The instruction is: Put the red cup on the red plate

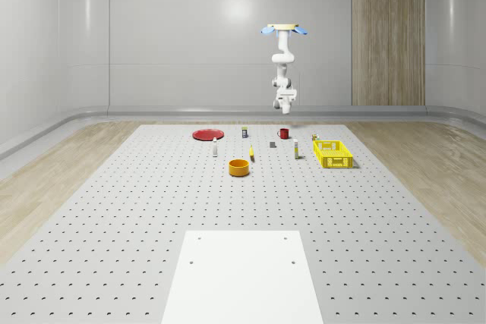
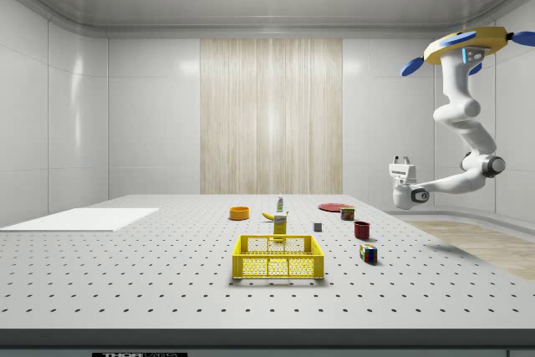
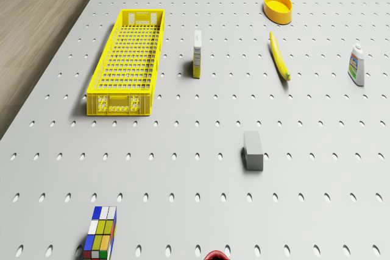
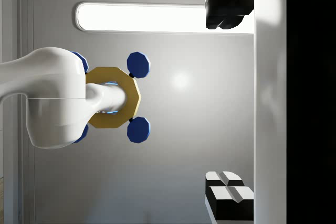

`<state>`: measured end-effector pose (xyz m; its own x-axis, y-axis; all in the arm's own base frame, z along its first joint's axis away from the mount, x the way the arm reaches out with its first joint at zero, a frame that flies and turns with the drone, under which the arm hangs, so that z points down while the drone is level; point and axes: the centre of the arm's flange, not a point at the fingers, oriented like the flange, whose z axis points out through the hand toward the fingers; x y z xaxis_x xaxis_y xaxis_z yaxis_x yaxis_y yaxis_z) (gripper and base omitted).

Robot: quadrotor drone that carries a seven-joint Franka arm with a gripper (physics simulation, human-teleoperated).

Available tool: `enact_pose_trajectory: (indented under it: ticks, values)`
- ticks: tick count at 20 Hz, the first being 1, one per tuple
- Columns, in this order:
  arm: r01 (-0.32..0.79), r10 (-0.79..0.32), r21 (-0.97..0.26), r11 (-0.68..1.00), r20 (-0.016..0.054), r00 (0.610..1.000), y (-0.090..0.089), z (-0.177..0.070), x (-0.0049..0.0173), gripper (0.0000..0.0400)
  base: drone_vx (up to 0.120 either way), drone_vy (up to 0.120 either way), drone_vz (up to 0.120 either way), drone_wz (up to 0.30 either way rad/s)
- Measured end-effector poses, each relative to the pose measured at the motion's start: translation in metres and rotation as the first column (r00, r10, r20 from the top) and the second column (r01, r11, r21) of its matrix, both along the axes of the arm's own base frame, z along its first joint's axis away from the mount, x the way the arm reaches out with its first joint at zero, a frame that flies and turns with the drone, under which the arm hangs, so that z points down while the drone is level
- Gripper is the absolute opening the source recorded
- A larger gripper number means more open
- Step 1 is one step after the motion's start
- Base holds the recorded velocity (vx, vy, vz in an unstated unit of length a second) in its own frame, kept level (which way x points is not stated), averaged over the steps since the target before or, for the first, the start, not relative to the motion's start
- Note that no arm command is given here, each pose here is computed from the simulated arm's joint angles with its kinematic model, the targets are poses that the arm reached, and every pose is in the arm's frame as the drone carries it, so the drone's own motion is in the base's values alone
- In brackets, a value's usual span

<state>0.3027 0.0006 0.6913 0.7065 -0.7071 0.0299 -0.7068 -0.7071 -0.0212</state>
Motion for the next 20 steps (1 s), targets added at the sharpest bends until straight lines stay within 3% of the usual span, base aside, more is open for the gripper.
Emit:
enact_pose_trajectory:
  ticks: [13, 20]
  values:
    - [0.001, -0.001, -0.05, 0.999, 0.0098, 1.0, 0.005, 0.0, -0.001, 0.04, 0.12, 0.0, 0.0, 0.0]
    - [0.005, -0.003, -0.175, 0.985, 0.0153, 1.0, 0.017, -0.002, -0.0015, 0.04, 0.12, 0.0, 0.0, 0.0]
